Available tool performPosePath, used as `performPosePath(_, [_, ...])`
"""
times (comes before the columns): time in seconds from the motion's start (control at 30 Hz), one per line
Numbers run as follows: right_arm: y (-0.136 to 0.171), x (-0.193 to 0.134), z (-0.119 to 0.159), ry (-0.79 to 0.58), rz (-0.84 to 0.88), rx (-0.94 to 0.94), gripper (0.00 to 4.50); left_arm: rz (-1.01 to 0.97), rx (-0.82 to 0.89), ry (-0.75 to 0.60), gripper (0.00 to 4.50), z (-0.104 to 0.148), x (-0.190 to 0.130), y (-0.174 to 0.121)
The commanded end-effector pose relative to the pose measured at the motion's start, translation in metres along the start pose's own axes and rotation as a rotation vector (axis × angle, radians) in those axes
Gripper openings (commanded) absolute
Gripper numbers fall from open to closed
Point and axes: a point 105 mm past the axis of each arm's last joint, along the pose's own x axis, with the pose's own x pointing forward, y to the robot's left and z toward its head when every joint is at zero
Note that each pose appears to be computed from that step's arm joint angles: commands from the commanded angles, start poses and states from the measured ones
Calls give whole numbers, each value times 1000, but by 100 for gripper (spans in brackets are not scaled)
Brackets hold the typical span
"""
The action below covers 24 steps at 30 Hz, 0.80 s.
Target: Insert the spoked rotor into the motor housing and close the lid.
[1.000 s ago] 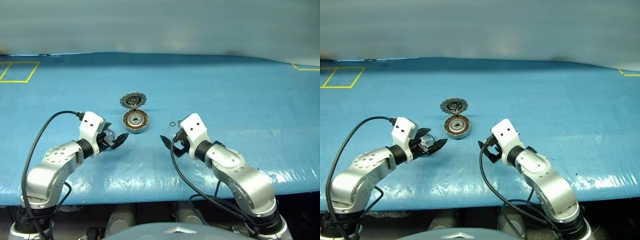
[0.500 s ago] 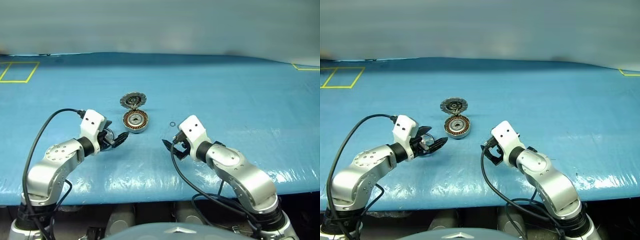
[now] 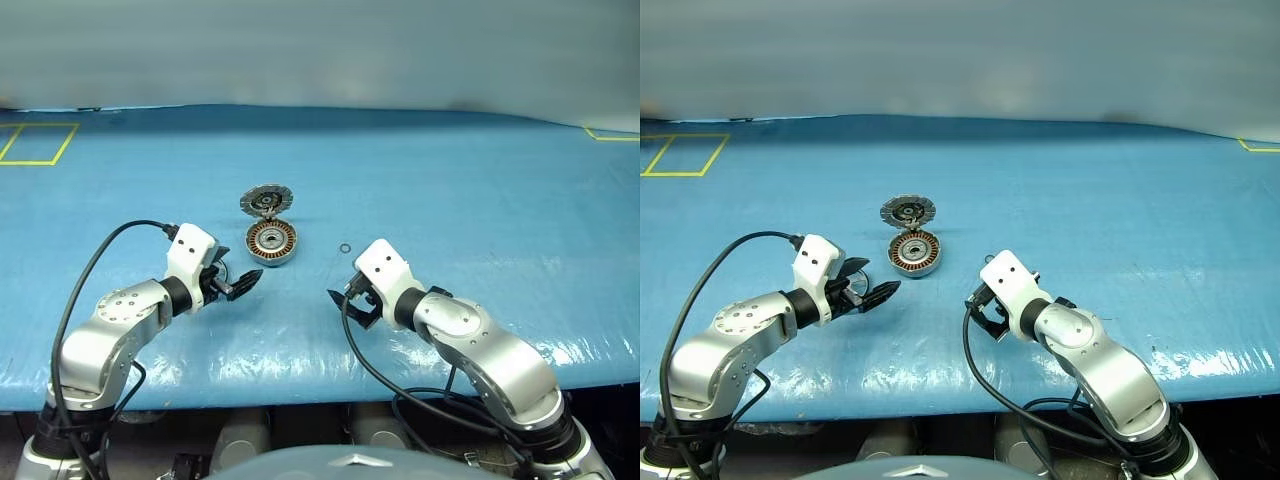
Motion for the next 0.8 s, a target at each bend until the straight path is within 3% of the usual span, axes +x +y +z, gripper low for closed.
performPosePath(0.03, [4, -3, 8, -17, 23, -21, 447, 5, 57, -40, 450, 13, -3, 1])
performPosePath(0.37, [0, 2, 18, 8, 87, -137, 447, 36, 66, -59, 450, 12, -4, 3])
performPosePath(0.53, [-1, 18, 31, 29, 194, -278, 447, 110, 70, -155, 450, 21, -4, 13])
performPosePath(0.63, [-2, 32, 43, 31, 244, -375, 447, 87, 171, -234, 450, 24, -12, 5])
performPosePath(0.8, [0, 47, 66, 6, 310, -450, 447, 20, 190, -165, 450, 4, -19, -6])
